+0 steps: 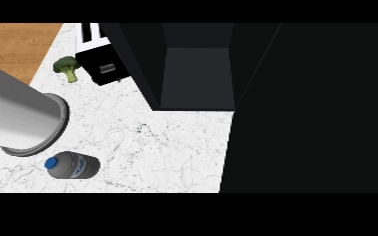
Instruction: Pick up the bottled water, place it into the cabinet and close the cabinet
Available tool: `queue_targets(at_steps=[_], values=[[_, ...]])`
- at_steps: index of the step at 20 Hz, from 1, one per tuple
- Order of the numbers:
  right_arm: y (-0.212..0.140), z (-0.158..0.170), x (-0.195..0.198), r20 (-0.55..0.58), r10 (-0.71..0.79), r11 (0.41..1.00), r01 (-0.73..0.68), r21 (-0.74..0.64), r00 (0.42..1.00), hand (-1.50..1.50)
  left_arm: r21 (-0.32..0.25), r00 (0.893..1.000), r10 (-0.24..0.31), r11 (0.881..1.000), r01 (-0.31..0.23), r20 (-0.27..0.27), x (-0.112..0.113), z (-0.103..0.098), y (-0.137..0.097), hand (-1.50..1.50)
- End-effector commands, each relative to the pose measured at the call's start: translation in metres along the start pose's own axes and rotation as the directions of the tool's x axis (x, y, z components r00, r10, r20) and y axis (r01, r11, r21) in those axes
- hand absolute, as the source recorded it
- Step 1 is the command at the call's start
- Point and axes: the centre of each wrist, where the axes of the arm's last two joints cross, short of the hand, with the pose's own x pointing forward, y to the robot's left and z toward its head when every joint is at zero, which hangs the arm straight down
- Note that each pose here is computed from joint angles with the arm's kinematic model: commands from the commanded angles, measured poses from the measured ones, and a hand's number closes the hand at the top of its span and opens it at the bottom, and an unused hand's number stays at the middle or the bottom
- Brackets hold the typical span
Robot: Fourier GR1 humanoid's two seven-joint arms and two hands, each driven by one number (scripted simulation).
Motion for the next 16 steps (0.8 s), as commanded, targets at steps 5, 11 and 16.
queue_targets(at_steps=[5, 11, 16], values=[[0.014, 0.012, 0.012, -0.009, 0.008, 1.000, -0.008, 0.016, 1.000, -1.50, -0.005, 0.998, -0.067, 0.998, 0.067, 0.001, 0.017, 0.009, 0.007, -1.50], [0.024, 0.007, 0.023, 0.003, 0.008, 1.000, -0.008, 0.009, 1.000, -1.50, 0.026, 0.995, -0.080, 0.996, 0.081, -0.053, -0.032, -0.011, 0.021, -1.50], [0.024, 0.000, 0.022, 0.008, 0.021, 1.000, -0.021, 0.000, 1.000, -1.50, 0.043, 0.996, -0.055, 0.997, 0.058, -0.068, -0.044, -0.012, 0.030, -1.50]])
